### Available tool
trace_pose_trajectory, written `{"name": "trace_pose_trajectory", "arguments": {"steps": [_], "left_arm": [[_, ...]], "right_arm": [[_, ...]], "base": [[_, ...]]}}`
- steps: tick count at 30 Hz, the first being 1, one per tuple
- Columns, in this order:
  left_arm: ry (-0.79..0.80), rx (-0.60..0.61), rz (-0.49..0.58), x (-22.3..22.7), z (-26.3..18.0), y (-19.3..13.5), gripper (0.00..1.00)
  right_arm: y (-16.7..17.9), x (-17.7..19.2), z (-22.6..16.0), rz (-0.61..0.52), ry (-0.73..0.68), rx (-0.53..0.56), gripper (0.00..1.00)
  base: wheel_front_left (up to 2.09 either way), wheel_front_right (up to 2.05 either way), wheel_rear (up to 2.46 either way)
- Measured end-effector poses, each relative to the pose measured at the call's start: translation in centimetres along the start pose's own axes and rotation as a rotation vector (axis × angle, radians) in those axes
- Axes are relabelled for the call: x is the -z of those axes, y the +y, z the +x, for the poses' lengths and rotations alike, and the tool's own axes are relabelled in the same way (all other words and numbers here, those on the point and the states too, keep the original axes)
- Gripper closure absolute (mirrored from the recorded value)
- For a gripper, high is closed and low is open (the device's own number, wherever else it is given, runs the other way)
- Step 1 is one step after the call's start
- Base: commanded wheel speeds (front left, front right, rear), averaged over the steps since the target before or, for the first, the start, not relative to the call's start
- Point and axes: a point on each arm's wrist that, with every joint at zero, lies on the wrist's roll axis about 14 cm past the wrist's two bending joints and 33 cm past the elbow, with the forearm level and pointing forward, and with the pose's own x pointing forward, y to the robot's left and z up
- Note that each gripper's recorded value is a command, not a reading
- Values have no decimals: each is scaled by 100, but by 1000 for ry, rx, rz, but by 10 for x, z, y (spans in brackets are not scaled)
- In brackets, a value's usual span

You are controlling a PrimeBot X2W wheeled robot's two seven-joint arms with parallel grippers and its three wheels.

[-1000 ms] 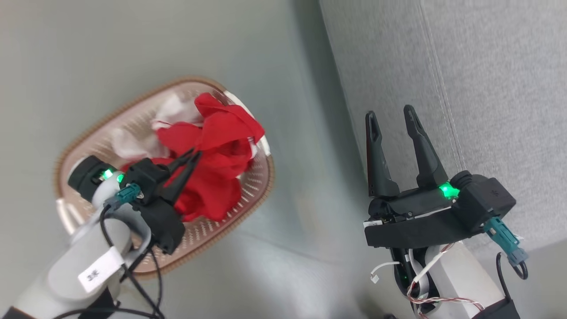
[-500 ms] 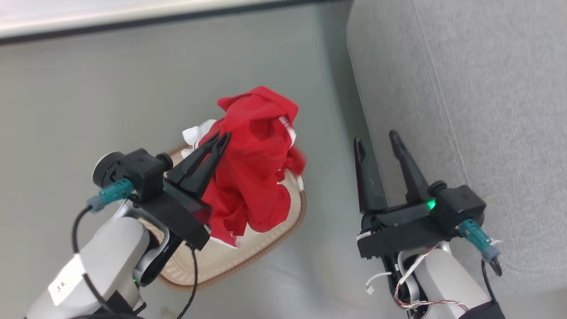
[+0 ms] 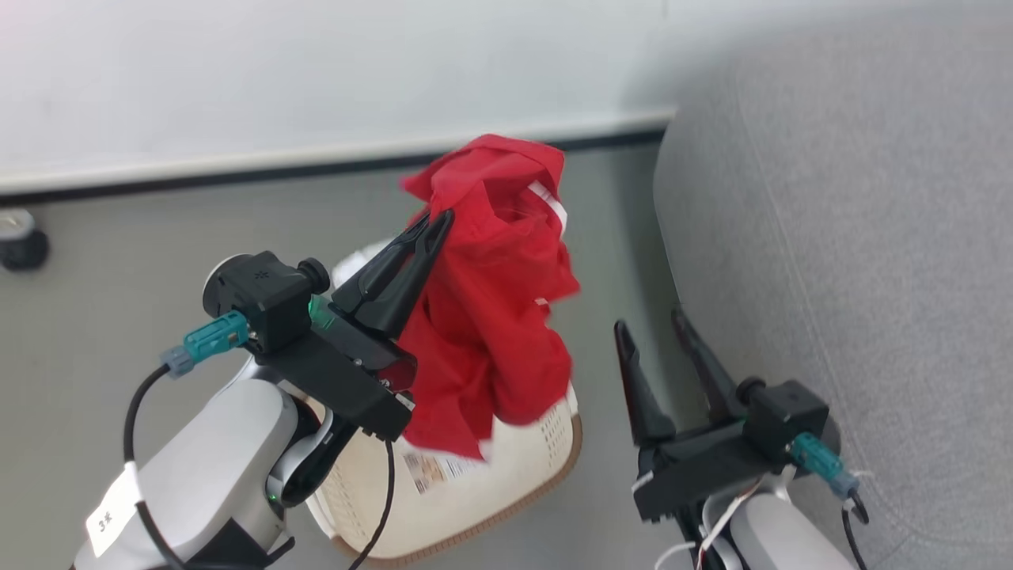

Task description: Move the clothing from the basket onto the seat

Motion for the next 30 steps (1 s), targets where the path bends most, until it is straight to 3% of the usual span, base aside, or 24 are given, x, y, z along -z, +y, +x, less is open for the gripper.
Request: {"name": "trace_pose_trajectory", "arguments": {"steps": [9, 30], "left_arm": [[-49, -11, 44, -28, -15, -17, 100], [-86, -21, 59, -43, -19, -24, 100]], "right_arm": [[27, -17, -13, -10, -38, -102, 0], [93, -4, -27, -3, 9, -380, 0]], "base": [[0, 0, 0], [0, 0, 0]]}}
